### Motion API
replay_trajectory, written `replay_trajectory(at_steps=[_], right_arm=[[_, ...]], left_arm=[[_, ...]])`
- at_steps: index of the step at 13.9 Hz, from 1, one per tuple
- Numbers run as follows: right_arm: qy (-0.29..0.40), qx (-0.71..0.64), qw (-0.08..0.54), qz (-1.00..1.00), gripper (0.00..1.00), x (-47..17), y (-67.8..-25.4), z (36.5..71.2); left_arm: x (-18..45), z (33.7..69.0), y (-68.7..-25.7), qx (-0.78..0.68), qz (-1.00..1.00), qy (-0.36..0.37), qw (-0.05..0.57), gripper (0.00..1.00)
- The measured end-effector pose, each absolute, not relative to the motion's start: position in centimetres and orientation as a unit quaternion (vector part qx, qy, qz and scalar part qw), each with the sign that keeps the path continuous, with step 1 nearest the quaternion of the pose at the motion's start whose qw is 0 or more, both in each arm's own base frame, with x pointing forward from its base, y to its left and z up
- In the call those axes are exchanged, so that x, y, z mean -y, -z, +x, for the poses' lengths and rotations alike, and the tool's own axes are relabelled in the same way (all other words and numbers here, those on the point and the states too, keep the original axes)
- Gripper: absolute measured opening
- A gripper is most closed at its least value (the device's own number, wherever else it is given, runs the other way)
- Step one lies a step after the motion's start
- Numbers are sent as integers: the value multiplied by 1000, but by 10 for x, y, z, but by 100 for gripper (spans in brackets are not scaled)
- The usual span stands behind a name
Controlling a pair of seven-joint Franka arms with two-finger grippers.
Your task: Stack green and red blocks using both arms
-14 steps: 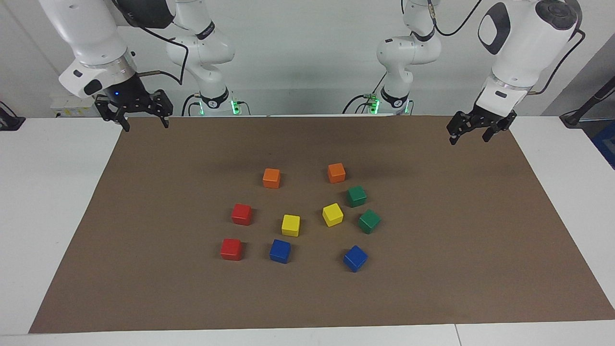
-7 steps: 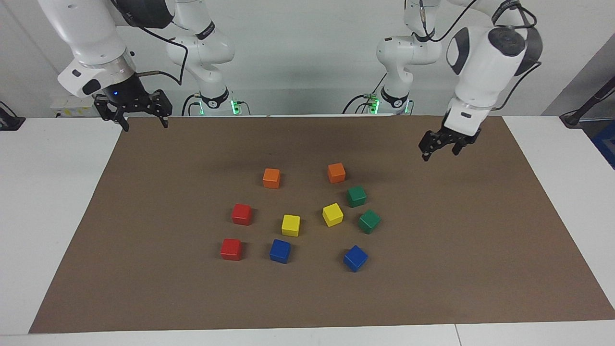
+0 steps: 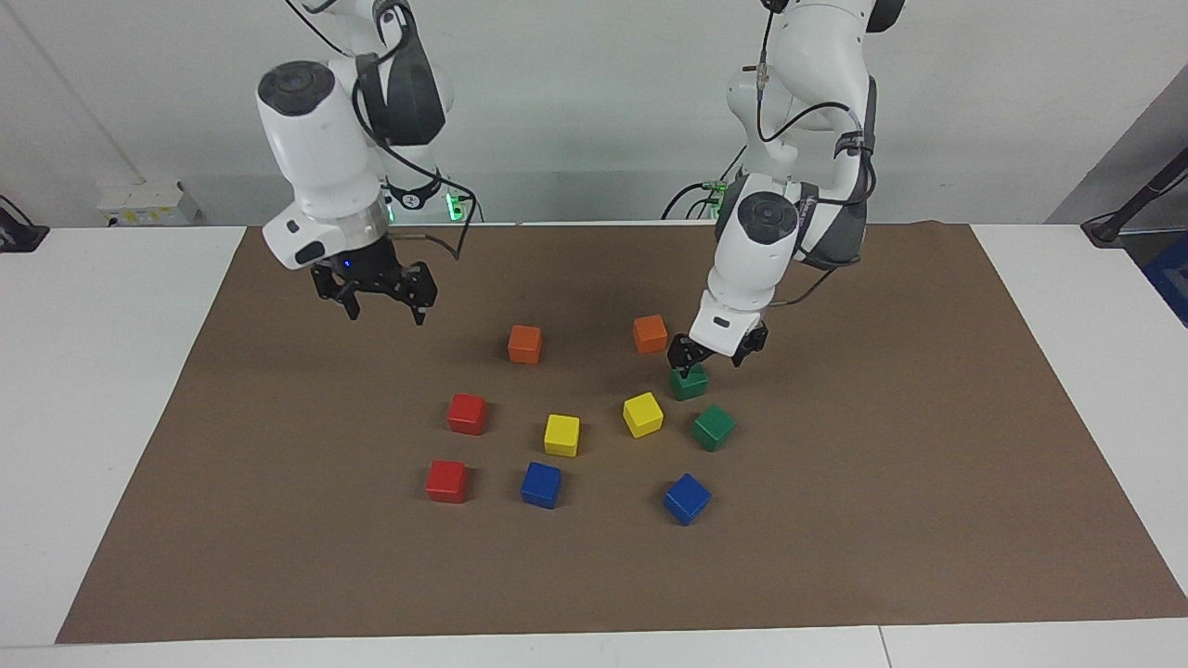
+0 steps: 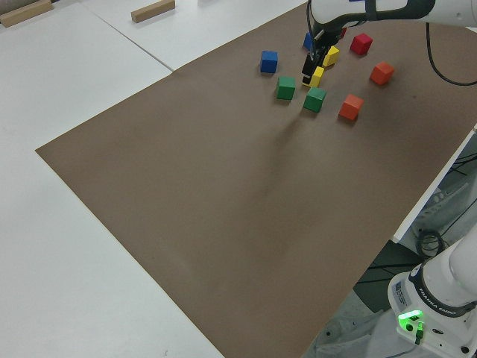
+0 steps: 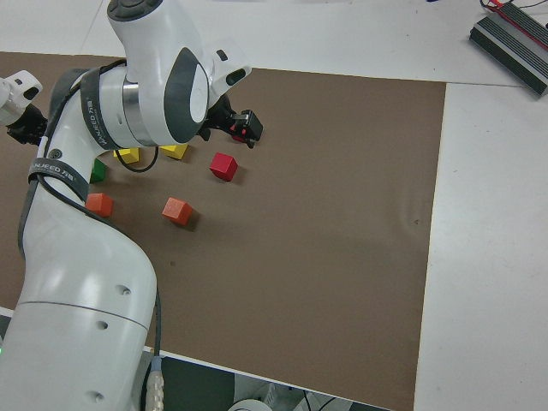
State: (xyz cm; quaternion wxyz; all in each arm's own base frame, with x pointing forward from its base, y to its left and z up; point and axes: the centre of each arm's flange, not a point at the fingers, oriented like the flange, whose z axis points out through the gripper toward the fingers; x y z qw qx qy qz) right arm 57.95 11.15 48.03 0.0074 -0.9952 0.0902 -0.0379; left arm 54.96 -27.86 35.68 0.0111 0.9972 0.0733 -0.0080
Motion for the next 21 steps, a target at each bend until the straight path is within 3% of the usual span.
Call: replay_trajectory(at_steps=[4, 10, 11, 13, 14, 18, 21], right_arm=[[44, -134, 26, -990, 100, -130, -401, 612], [39, -150, 28, -988, 100, -151, -372, 615], [35, -150, 26, -988, 100, -151, -365, 614], [31, -151, 23, -988, 100, -150, -346, 611], [28, -150, 21, -988, 100, -151, -335, 608], [19, -139, 17, -990, 100, -164, -313, 601], [25, -139, 19, -990, 98, -164, -309, 600]], left_arm=[[281, 549, -332, -88, 996, 12, 11, 100], [296, 527, -307, -149, 989, 10, 12, 100], [298, 525, -306, -154, 988, 12, 10, 93], [292, 528, -309, -163, 986, 23, 0, 62], [282, 534, -317, -164, 986, 33, -9, 55], [157, 573, -390, -104, 993, 59, -15, 55], [28, 591, -404, -32, 998, 45, 2, 55]])
